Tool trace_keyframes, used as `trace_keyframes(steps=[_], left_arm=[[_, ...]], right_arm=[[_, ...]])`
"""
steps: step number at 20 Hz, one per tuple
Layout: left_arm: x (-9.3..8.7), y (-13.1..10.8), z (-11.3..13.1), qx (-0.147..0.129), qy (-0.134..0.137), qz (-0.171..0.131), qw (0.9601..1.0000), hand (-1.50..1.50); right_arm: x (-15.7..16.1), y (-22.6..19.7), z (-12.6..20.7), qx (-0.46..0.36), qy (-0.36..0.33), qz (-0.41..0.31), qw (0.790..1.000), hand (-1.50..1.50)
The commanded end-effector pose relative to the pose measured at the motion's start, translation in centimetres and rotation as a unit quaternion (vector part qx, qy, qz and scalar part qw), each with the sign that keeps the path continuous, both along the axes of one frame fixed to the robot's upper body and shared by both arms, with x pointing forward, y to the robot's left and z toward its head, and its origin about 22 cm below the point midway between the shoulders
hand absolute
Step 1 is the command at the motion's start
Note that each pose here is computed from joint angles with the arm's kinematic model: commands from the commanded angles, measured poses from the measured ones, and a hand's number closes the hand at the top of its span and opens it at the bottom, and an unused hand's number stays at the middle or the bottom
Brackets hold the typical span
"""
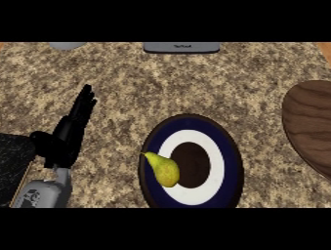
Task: Pick the lemon from the plate and place it in the bowl
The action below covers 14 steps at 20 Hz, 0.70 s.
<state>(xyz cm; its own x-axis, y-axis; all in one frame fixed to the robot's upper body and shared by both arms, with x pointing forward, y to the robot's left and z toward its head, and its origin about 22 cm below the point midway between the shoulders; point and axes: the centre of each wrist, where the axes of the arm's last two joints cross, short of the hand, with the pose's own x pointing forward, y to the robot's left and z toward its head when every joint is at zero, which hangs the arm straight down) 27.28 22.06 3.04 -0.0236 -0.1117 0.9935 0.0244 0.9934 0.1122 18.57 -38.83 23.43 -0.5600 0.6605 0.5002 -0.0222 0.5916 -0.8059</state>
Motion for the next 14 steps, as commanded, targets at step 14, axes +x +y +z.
trace_keyframes(steps=[14], left_arm=[[0.6, -1.2, 0.5, 0.001, -0.004, -0.022, 0.9997, 0.0]], right_arm=[[9.9, -6.8, -8.8, -0.056, 0.026, -0.083, 0.995, 1.5]])
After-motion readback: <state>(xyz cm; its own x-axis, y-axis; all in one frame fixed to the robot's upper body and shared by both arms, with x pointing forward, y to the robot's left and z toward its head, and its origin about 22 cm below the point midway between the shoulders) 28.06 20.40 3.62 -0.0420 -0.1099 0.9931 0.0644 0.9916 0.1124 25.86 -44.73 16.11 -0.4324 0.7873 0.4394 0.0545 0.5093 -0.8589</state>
